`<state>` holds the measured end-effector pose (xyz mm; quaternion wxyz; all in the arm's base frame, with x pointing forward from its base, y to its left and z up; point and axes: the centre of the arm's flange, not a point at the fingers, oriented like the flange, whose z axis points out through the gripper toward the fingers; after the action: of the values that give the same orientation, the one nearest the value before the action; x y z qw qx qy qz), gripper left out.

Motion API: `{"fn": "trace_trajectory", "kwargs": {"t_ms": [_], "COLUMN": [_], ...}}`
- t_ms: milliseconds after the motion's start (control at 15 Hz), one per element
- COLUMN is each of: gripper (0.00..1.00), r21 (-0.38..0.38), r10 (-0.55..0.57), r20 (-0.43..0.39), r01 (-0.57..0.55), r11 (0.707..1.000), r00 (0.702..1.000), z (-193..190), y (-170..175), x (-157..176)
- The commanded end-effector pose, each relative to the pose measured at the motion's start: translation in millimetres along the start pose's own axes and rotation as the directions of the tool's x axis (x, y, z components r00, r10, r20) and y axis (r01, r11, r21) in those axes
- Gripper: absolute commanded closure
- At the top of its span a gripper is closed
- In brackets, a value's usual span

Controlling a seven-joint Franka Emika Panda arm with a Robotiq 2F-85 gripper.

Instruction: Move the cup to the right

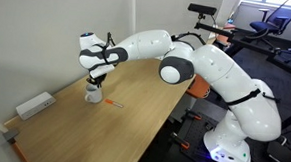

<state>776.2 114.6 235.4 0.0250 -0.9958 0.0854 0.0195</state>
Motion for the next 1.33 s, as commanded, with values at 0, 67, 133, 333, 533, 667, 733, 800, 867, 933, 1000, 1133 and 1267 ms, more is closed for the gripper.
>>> {"fn": "trace_trajectory", "kwargs": {"t_ms": [0, 67, 133, 333, 533, 667, 733, 800, 867, 933, 1000, 1133, 1267], "gripper": [0.97, 0.97, 0.97, 0.97, 0.97, 0.97, 0.97, 0.97, 0.97, 0.97, 0.97, 0.97, 0.97], "r21": [-0.002, -0.005, -0.003, -0.005, -0.003, 0.003, 0.003, 0.005, 0.009, 0.012, 0.014, 0.02, 0.026], "r10": [-0.007, -0.001, 0.006, 0.025, 0.05, 0.07, 0.081, 0.091, 0.103, 0.114, 0.126, 0.149, 0.18], "r20": [0.018, 0.015, 0.011, 0.002, -0.003, -0.007, -0.008, -0.009, -0.013, -0.017, -0.019, -0.026, -0.029], "r01": [0.007, 0.001, -0.006, -0.025, -0.05, -0.07, -0.081, -0.091, -0.103, -0.114, -0.125, -0.149, -0.179], "r11": [1.0, 1.0, 1.0, 1.0, 0.999, 0.998, 0.997, 0.996, 0.995, 0.993, 0.992, 0.989, 0.984], "r00": [1.0, 1.0, 1.0, 1.0, 0.999, 0.998, 0.997, 0.996, 0.995, 0.993, 0.992, 0.988, 0.983], "z": [-8, -10, -12, -17, -20, -22, -24, -25, -25, -26, -28, -30, -32], "y": [3, 5, 8, 18, 31, 41, 46, 51, 57, 64, 68, 78, 87], "x": [10, 8, 7, 5, 4, 2, 1, 0, -1, -3, -5, -8, -12]}}
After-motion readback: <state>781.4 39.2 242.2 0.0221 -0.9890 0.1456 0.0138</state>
